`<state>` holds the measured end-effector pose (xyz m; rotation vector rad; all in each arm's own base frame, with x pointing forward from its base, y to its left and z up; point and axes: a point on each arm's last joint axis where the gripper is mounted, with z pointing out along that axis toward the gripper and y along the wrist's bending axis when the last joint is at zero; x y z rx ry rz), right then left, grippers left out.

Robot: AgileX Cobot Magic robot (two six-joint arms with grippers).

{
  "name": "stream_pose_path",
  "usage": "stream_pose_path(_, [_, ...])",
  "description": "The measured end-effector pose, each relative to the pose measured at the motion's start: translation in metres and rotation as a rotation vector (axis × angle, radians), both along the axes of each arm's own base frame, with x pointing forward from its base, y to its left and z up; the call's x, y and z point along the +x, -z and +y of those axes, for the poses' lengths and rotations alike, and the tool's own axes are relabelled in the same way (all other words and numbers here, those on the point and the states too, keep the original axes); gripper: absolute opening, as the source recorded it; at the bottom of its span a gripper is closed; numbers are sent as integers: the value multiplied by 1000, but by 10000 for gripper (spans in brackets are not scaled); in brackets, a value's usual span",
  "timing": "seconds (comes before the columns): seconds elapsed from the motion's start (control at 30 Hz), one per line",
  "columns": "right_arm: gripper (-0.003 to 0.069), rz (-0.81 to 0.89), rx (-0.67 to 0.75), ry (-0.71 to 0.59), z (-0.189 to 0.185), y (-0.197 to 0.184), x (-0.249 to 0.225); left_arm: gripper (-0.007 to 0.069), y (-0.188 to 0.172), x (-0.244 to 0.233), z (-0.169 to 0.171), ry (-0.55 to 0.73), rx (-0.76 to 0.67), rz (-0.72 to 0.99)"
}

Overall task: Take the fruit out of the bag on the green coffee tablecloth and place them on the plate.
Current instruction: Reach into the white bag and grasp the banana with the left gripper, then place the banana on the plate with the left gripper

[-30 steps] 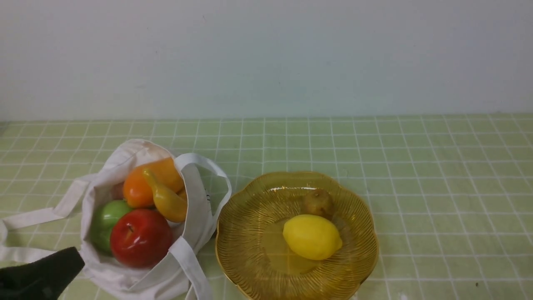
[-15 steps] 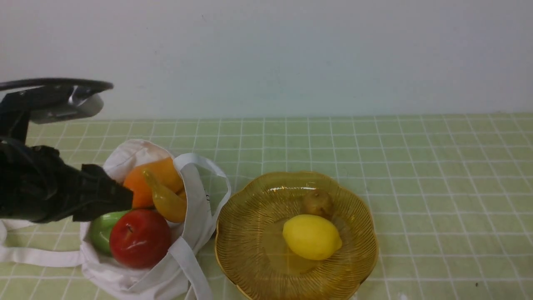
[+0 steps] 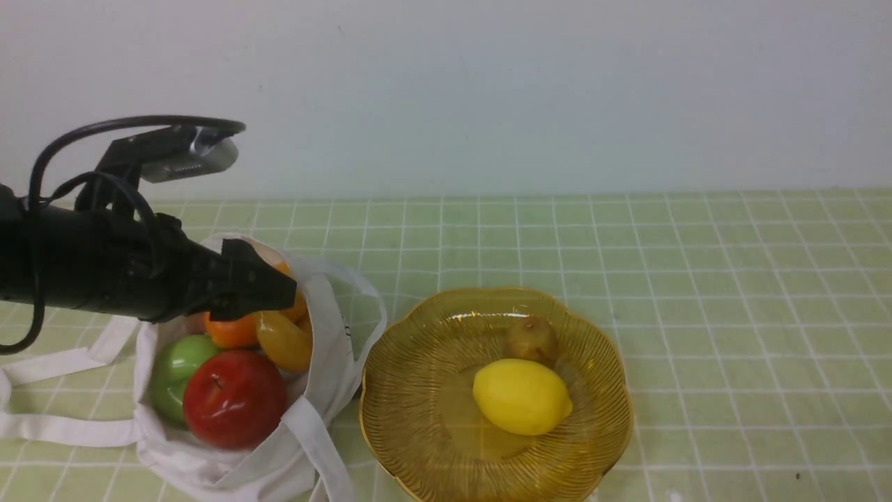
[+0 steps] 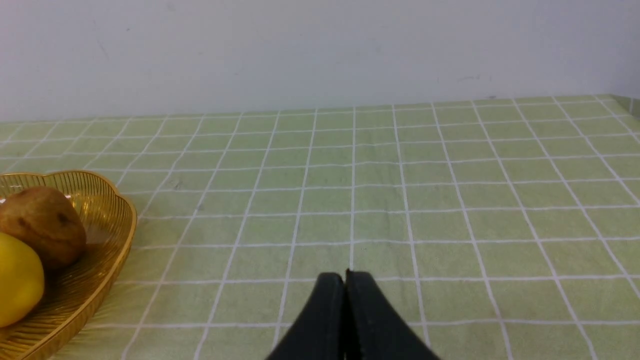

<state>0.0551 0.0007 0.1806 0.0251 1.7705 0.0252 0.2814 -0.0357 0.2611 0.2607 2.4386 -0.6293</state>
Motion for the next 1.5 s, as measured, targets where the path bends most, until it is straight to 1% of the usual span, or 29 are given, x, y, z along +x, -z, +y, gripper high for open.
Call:
stream_pose_path(0.1, [-15,0,0,0,0,0,0,500,6,5,1,-8,5,7])
stream_pose_path(0.17, [-15,0,0,0,0,0,0,451,9,6,1,-13,8,10])
stream_pose_path(0.2, [-15,0,0,0,0,0,0,409,9,7,2,-14,11,11])
stream_pose_path(0.23, [-15,0,0,0,0,0,0,409,10,7,2,-15,13,11])
stream_pose_path(0.3, [-15,0,0,0,0,0,0,295,11,8,3,-20,30,3])
stream_pose_path(0.33, [-15,0,0,0,0,0,0,273,11,8,3,-19,32,3])
stream_pose_path(0.37, [-15,0,0,0,0,0,0,186,11,8,4,-13,48,2])
stream_pose_path(0.4, [-15,0,0,0,0,0,0,126,12,8,4,-9,55,2])
stream_pose_path(0.43, [-15,0,0,0,0,0,0,84,12,8,5,-2,68,1])
stream_pose_path(0.53, [-15,0,0,0,0,0,0,81,10,8,5,11,91,-7])
stream_pose_path(0.63, [-15,0,0,0,0,0,0,81,-12,7,8,29,143,-54])
stream_pose_path(0.7, [-15,0,0,0,0,0,0,81,-44,1,11,23,192,-123])
stream_pose_path(0.73, [-15,0,0,0,0,0,0,81,-49,1,11,16,194,-133])
stream_pose_path(0.77, [-15,0,0,0,0,0,0,82,-74,-5,14,2,229,-181])
stream_pose_path(0.83, [-15,0,0,0,0,0,0,82,-89,-8,15,-10,241,-201])
stream_pose_path(0.87, [-15,0,0,0,0,0,0,82,-108,-15,17,-25,260,-222])
stream_pose_path(0.97, [-15,0,1,0,0,0,0,82,-128,-24,16,-34,257,-214])
stream_pose_path(1.2, [-15,0,1,0,0,0,0,82,-127,-33,12,15,219,-111])
stream_pose_path(1.5, [-15,0,1,0,0,0,0,82,-126,-34,12,22,217,-95])
